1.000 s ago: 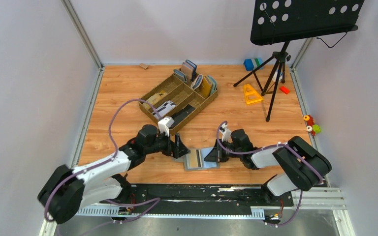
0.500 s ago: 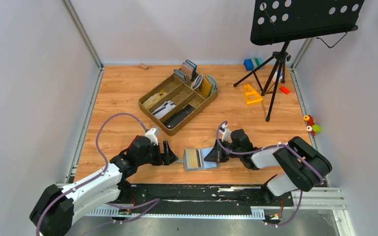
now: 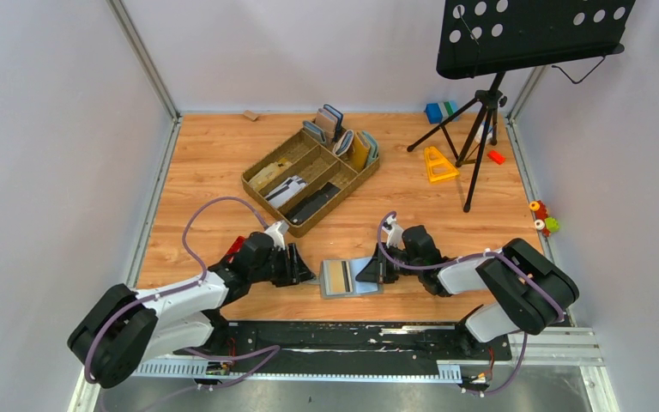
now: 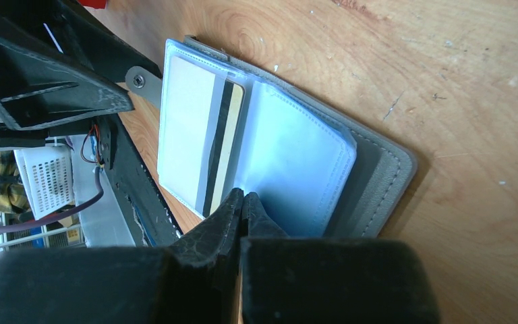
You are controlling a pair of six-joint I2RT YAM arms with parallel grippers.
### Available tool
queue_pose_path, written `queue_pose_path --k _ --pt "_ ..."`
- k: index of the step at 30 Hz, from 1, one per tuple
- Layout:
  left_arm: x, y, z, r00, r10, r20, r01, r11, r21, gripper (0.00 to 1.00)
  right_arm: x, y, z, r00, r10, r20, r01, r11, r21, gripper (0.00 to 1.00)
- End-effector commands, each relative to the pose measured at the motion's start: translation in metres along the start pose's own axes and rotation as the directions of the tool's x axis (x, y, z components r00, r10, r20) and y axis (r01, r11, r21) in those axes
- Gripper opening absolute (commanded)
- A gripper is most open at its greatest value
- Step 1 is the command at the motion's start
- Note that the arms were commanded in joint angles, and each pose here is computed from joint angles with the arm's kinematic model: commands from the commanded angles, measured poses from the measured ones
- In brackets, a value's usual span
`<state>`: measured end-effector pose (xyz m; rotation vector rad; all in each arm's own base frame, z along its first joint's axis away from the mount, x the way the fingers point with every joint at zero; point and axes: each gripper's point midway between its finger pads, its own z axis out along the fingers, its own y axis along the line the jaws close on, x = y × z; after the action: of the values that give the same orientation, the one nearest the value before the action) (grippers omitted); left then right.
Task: Take the credit cards out of the card holder
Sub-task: Remove the credit card from the card holder.
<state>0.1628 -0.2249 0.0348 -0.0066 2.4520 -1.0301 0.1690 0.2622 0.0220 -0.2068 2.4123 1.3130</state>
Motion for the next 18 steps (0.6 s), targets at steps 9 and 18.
queue_pose_path --k 9,18 --pt "0.002 -0.008 0.01 0.999 -0.018 -0.031 0.019 1.0 0.023 0.29 0.003 -0.009 0.0 1.0 -0.021 -0.003 0.021 0.999 0.04 0.0" --pt "-0.012 -0.036 0.0 0.998 -0.027 0.061 0.017 0.985 0.169 0.31 0.004 -0.009 0.001 1.0 -0.014 -0.008 0.014 0.999 0.035 0.0"
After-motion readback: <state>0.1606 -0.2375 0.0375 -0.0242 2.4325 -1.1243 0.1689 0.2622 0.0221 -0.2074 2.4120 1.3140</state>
